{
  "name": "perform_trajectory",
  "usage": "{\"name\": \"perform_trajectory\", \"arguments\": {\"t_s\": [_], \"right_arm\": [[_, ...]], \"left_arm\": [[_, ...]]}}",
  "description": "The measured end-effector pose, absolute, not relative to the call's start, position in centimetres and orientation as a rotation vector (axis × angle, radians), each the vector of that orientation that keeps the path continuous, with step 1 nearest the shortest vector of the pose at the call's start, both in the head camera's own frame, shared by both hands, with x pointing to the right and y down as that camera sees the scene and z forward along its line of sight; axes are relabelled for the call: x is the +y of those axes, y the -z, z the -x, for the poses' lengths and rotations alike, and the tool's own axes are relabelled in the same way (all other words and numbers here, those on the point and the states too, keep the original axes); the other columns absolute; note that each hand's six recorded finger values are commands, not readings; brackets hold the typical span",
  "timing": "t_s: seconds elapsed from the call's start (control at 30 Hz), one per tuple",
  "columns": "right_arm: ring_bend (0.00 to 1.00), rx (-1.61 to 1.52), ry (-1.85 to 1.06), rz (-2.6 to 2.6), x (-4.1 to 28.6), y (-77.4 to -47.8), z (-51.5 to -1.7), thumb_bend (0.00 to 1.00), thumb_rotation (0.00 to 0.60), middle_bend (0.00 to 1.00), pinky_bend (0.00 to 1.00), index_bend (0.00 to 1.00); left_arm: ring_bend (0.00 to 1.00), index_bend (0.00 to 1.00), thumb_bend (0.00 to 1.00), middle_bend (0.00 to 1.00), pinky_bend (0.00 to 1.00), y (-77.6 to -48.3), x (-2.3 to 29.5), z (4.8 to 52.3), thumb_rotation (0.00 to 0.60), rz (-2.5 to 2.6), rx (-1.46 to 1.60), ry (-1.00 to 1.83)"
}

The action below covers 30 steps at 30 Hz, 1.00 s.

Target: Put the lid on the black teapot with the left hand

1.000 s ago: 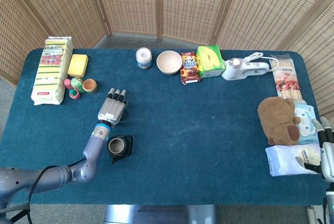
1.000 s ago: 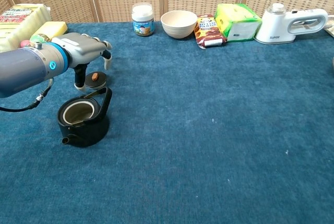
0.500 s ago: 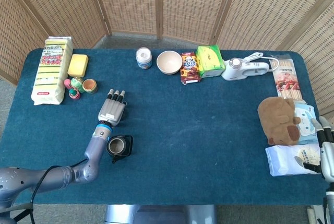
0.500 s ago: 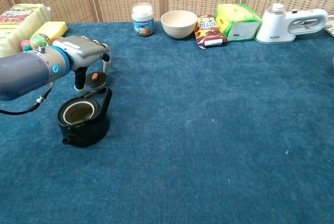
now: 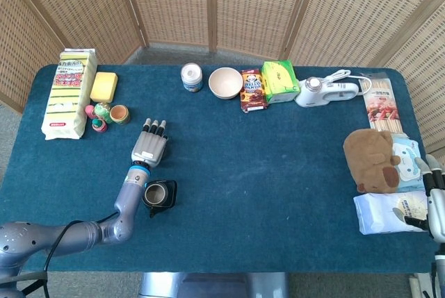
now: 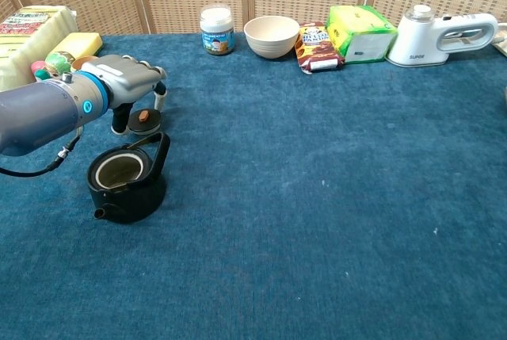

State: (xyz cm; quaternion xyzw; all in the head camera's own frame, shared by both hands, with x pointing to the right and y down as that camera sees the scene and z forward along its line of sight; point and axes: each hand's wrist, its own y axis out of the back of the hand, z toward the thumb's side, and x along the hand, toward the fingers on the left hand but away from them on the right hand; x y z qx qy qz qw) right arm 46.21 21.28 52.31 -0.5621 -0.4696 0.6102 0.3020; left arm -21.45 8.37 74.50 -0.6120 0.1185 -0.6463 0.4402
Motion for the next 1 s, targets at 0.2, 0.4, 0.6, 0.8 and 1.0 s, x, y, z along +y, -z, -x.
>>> {"name": "perform_trajectory", "arguments": {"t_s": [0.2,0.4,0.6,0.8,1.0], "right_arm": [[0.00,-1.246,-1.617,1.489,21.3,-52.3,-46.2,0.16,0.600,0.00,0.00,0.01],[0.00,-1.246,-1.615,1.489,21.3,-52.3,-46.2,0.16,0.600,0.00,0.00,0.01],[0.00,-1.244,-1.615,1.490,21.3,-52.3,-46.1,0.16,0.600,0.00,0.00,0.01],[0.00,-1.241,-1.617,1.488,21.3,-52.3,-46.2,0.16,0.600,0.00,0.00,0.01],[0.00,-1.229,-1.620,1.489,21.4,-52.5,-46.0,0.16,0.600,0.00,0.00,0.01]], "left_arm": [[0.00,0.43,0.30,0.00,0.00,-74.5,8.4,21.6,0.600,1.519,0.309,1.606],[0.00,0.43,0.30,0.00,0.00,-74.3,8.5,21.6,0.600,1.517,0.318,1.592],[0.00,0.43,0.30,0.00,0.00,-73.7,8.5,21.5,0.600,1.528,0.337,1.579],[0.00,0.43,0.30,0.00,0.00,-71.8,7.9,21.6,0.600,1.560,0.406,1.546],[0.00,0.43,0.30,0.00,0.00,-69.4,7.3,22.4,0.600,1.572,0.475,1.511]]}}
